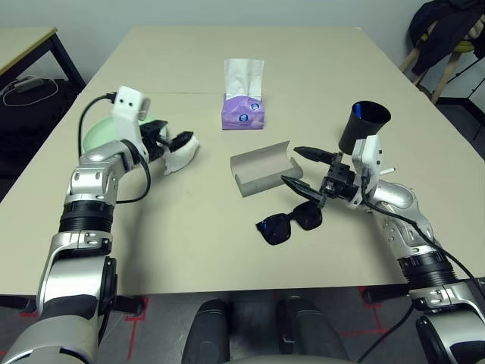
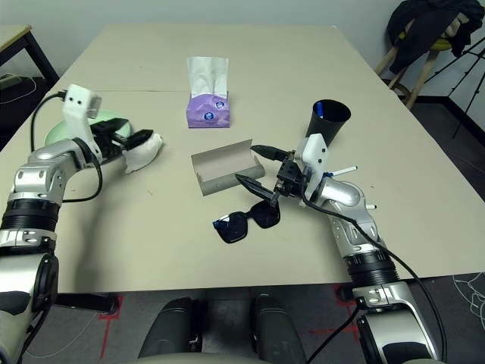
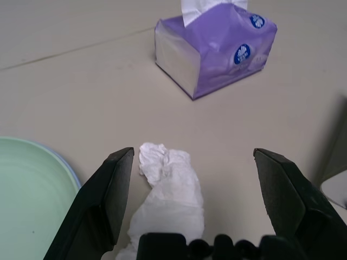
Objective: Organize and tidy the items on the table.
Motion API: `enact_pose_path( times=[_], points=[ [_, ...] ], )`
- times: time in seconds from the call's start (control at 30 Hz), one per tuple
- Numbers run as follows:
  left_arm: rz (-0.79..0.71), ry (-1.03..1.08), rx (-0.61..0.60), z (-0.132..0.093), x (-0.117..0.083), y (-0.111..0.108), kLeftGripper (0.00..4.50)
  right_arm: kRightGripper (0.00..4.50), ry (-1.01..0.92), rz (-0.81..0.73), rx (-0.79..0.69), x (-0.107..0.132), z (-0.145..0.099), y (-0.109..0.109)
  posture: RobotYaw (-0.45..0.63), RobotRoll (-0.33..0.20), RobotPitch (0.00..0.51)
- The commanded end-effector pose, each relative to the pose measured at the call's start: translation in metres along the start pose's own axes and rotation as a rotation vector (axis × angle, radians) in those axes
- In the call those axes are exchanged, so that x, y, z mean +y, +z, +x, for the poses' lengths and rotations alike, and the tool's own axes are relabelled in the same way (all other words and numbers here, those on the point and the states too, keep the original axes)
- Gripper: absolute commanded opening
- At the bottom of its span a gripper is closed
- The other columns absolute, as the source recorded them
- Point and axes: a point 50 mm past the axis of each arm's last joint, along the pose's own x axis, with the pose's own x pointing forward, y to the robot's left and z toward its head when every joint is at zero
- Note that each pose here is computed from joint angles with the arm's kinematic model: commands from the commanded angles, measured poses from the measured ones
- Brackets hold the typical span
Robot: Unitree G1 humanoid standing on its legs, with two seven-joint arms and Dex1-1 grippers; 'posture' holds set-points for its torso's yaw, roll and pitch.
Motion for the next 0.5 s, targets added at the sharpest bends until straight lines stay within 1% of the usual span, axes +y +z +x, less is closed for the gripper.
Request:
enact_pose_path(
  times=[0.03, 0.17, 0.23, 0.3, 0.4, 0.5],
  points=[
    [-0.003, 0.008, 0.08, 0.001, 0.003, -0.01, 4.46, 4.5, -0.016, -0.013, -0.005, 0.0, -0.003, 0.002, 0.1, 0.0, 0.078],
    [0.003, -0.002, 0.142, -0.002, 0.006, -0.019, 4.46, 4.5, -0.024, -0.02, 0.004, -0.002, -0.007, 0.002, 0.1, 0.0, 0.079],
    [0.04, -0.002, 0.191, -0.003, 0.009, -0.025, 4.46, 4.5, -0.028, -0.028, 0.0, -0.004, -0.007, 0.004, 0.09, 0.0, 0.095],
    [0.049, 0.01, 0.223, -0.002, 0.011, -0.031, 4.46, 4.5, -0.033, -0.035, -0.006, -0.005, -0.007, 0.005, 0.09, 0.0, 0.097],
    [0.038, 0.011, 0.236, 0.0, 0.012, -0.034, 4.46, 4.5, -0.038, -0.038, -0.012, -0.005, -0.006, 0.006, 0.09, 0.0, 0.092],
    [0.022, -0.008, 0.234, 0.001, 0.011, -0.035, 3.85, 4.5, -0.045, -0.04, -0.02, -0.004, -0.005, 0.005, 0.08, 0.0, 0.089]
  ],
)
